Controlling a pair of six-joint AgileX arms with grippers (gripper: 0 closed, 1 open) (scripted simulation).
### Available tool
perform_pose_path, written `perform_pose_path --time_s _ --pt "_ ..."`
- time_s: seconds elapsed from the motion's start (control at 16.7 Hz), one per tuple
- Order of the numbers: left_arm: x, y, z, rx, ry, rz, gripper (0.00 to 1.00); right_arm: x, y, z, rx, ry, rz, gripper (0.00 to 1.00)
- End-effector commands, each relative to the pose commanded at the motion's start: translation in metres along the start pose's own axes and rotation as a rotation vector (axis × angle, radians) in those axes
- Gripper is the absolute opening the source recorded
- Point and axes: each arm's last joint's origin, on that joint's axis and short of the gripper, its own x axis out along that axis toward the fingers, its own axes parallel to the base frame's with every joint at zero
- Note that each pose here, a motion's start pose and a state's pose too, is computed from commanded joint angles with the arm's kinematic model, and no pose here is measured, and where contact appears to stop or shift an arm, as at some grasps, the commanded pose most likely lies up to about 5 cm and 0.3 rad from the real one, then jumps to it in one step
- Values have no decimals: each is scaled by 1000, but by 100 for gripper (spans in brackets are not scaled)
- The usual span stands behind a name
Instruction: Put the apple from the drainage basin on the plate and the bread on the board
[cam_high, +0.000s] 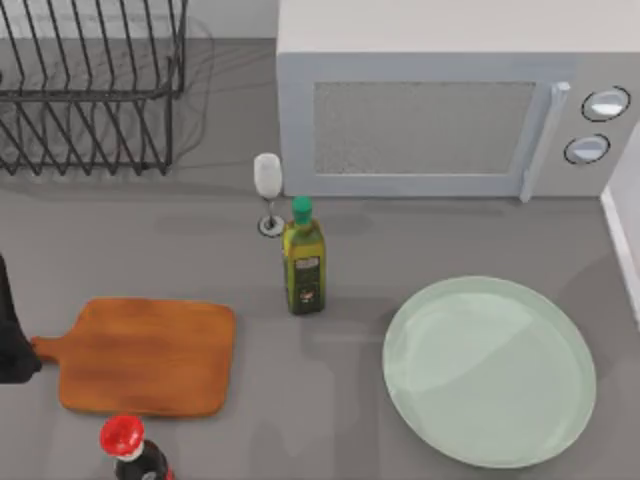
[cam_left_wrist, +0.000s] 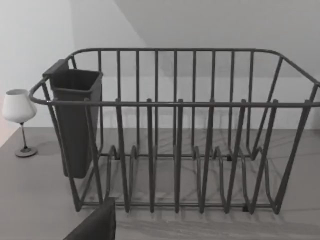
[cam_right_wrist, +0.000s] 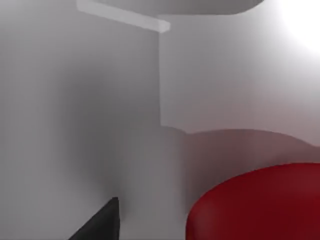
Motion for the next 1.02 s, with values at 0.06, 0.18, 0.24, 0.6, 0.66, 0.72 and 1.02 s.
perform_pose_path --time_s 0.06,0.18,0.24,0.6,0.66,0.72,1.02 --pt "0 0 0 0 0 0 100 9 1 -2 0 6 2 100" --pt "0 0 0 0 0 0 100 15 1 -4 1 11 3 100" --pt "0 0 0 0 0 0 100 15 1 -4 1 11 3 100" --pt "0 0 0 0 0 0 100 15 1 -4 1 11 3 70" --pt "0 0 0 0 0 0 100 15 1 -4 1 11 3 62" --pt "0 0 0 0 0 0 100 15 1 -4 1 11 3 55" --pt "0 0 0 0 0 0 100 15 1 -4 1 11 3 17"
